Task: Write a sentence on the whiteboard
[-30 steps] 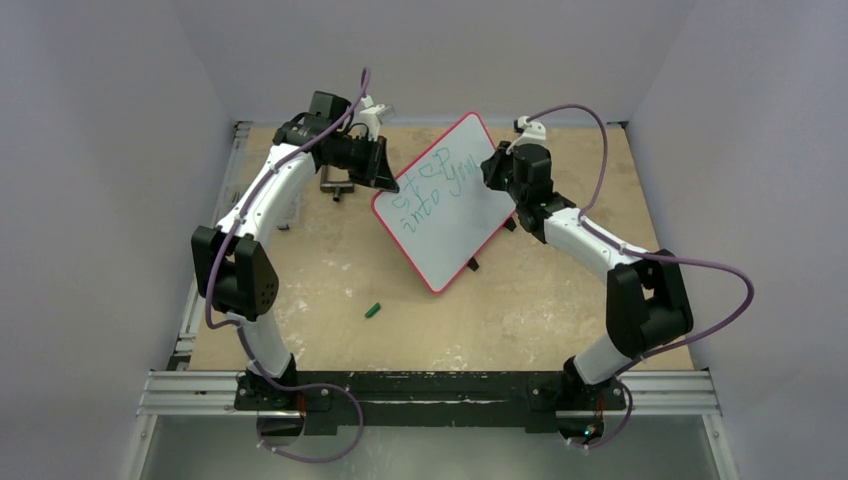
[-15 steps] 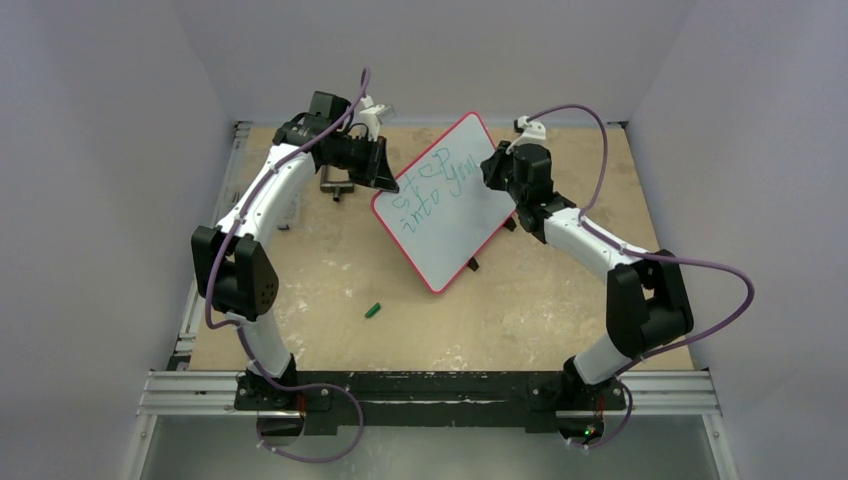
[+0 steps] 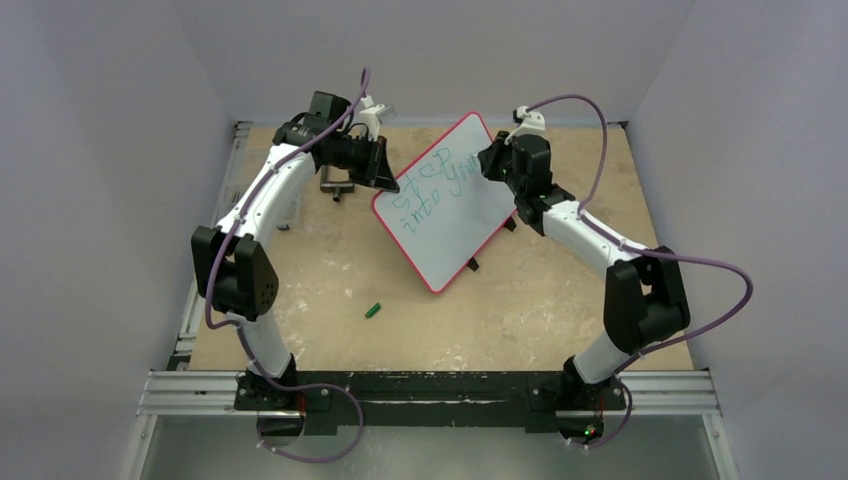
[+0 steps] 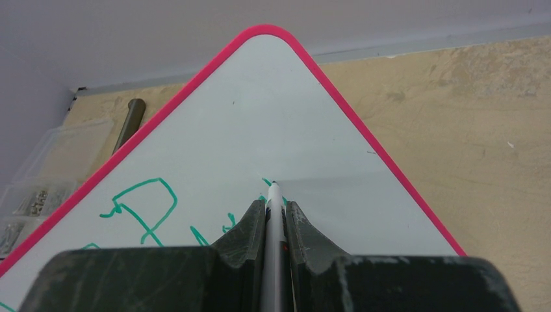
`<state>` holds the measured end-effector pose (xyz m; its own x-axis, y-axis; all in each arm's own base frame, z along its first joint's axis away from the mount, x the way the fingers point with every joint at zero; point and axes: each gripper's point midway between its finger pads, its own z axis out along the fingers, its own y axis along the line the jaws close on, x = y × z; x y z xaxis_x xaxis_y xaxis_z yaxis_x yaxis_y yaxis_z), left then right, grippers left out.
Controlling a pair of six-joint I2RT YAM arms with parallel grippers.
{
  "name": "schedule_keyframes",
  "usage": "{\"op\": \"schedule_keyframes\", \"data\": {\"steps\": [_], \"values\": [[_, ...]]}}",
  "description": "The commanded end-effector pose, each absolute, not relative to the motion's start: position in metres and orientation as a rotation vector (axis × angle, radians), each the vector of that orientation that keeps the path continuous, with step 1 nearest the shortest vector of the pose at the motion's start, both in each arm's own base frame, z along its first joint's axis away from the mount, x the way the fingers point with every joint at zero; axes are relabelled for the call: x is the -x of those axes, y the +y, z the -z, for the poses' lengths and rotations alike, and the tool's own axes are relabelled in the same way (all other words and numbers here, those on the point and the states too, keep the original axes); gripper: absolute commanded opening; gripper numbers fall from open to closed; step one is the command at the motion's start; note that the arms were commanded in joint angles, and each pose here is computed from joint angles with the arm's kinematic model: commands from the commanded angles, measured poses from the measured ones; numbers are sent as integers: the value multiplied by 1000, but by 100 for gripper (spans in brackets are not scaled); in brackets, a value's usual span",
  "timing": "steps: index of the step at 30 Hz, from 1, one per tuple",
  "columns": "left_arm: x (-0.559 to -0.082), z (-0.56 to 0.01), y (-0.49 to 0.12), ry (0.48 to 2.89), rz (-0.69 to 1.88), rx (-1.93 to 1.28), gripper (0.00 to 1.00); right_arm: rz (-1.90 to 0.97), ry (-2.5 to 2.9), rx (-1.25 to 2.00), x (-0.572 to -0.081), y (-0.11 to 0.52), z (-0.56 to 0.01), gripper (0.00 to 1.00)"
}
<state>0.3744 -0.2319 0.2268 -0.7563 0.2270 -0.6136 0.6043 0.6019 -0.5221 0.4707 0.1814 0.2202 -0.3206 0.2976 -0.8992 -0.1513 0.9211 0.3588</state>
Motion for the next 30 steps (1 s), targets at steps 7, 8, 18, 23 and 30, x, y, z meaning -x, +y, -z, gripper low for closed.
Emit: {"op": "schedule_keyframes", "data": {"steps": [7,8,18,23,30], "values": [[-369,-245,-237,2235,1003,-765,0,-418,1790,-127,-487,180,-249,0],[-369,-245,-237,2236,1003,-764,0,-413,1787,-127,-486,179,-251,0],[-371,-244,-237,2243,993,-749,0,-360,1686,-172,-451,149,-302,0],[-374,-246,-234,2242,957,-737,0,-390,1660,-154,-430,146,-314,0],[-372,-248,-227,2277,910,-679,0,-495,1667,-83,-408,159,-318,0]]}}
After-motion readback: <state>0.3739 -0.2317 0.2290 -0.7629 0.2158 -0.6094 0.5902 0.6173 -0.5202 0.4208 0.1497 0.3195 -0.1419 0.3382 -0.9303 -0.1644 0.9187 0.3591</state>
